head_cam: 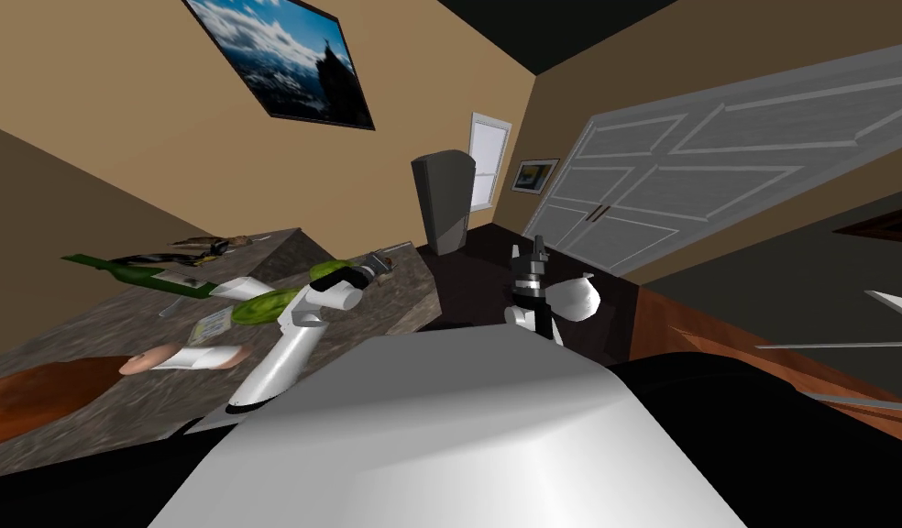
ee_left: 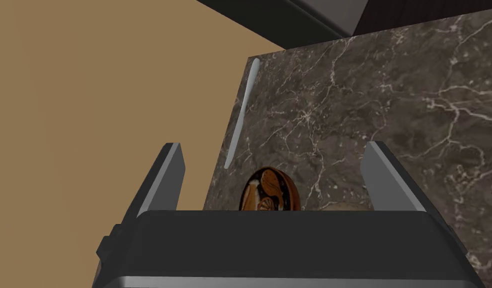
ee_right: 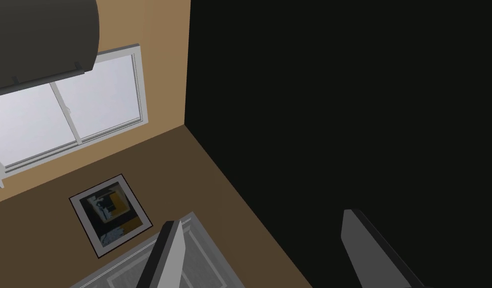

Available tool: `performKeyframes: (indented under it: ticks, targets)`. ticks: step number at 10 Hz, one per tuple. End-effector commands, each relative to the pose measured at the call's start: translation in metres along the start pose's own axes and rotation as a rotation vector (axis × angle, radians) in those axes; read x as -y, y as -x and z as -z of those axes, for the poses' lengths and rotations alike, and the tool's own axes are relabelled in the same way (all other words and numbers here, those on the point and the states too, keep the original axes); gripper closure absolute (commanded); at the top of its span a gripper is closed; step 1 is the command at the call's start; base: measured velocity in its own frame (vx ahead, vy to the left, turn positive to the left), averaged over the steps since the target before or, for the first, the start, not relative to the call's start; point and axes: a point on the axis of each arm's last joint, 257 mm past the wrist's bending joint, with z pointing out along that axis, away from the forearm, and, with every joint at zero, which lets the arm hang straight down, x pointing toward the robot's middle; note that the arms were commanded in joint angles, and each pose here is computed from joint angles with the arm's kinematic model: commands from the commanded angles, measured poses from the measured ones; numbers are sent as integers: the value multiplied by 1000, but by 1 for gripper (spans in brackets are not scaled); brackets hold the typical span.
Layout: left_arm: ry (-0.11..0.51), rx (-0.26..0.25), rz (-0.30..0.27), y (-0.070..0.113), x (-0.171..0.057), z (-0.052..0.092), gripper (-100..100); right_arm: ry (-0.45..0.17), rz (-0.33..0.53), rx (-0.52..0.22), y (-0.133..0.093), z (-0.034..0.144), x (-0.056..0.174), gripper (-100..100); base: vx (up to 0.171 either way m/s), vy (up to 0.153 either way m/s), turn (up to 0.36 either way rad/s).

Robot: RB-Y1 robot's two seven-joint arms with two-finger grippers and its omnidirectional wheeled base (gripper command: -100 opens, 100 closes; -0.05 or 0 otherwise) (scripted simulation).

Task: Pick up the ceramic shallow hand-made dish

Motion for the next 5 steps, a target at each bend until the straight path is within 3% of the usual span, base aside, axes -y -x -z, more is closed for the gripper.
performKeyframes:
  ticks: [1, 2, 4, 5]
  targets:
    - [64, 46, 17, 16, -14, 0, -100, 0, 0, 0, 0, 0, 0, 0, 31, -8, -3]
    - [69, 51, 17, 17, -15, 1, -100, 0, 0, 0, 0, 0, 0, 0, 24, -5, 4]
    - [163, 125, 45, 43, -35, 2, -100, 0, 0, 0, 0, 0, 0, 0, 40, -4, 1]
    - [170, 133, 45, 45, -37, 3, -100, 0, 0, 0, 0, 0, 0, 0, 44, 1, 1]
